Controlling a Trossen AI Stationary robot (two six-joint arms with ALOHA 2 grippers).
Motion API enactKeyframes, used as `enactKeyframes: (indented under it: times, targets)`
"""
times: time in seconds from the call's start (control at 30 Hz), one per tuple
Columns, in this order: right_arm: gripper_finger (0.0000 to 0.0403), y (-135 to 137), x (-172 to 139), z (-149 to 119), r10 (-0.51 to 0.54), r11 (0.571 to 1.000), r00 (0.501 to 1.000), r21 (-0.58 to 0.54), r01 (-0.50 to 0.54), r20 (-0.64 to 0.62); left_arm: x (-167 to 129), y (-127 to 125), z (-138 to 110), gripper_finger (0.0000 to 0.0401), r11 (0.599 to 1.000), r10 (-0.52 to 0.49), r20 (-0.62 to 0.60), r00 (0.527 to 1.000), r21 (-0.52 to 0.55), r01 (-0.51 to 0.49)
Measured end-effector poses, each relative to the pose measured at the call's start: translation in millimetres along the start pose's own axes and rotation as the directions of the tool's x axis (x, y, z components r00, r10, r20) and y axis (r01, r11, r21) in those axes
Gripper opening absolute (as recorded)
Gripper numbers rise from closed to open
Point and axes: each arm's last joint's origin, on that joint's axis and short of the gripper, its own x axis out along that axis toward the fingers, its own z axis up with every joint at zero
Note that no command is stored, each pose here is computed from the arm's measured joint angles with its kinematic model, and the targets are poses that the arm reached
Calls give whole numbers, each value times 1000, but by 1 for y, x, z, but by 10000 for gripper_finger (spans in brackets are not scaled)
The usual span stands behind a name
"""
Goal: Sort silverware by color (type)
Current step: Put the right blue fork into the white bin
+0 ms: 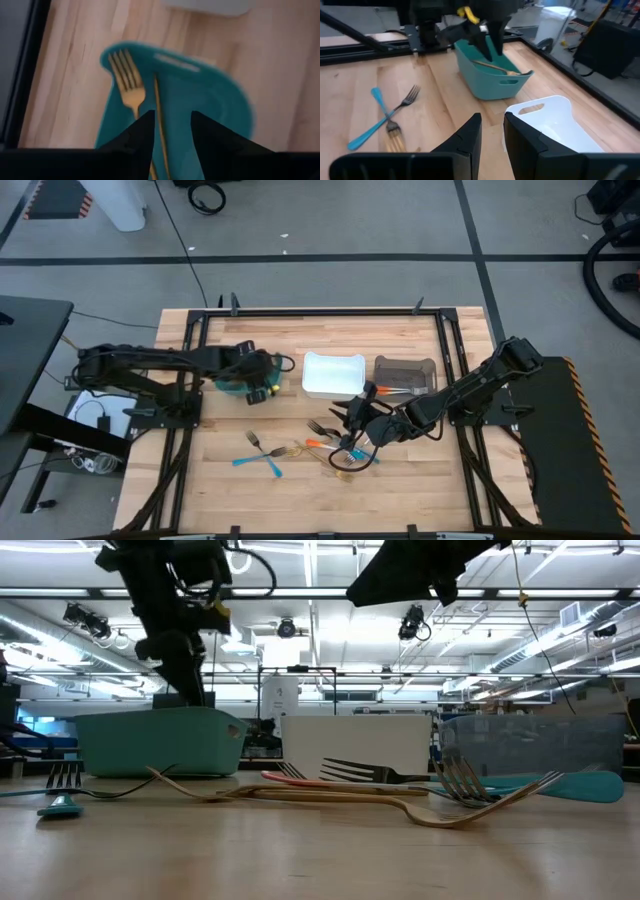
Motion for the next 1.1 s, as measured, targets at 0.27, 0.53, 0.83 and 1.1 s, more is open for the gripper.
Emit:
enactKeyframes:
  times: [0.27, 0.53, 0.83, 1.1]
  targets:
    - [89, 1, 1, 0, 44, 999, 999, -2, -44, -18, -14, -28, 4, 137, 994, -53, 82, 995, 100, 45]
    - [89, 1, 1, 0, 45, 999, 999, 1, -45, -16, 7, -19, -18, 137, 989, 124, -22, 992, 87, -122]
    - [89, 1, 1, 0, 47, 999, 999, 4, -47, -11, 22, 16, -22, 137, 998, 29, -72, 997, -52, -33]
    - [89, 1, 2, 0, 103, 995, 994, 3, -103, -33, 23, 14, -21, 137, 999, -8, -66, 998, -32, 6]
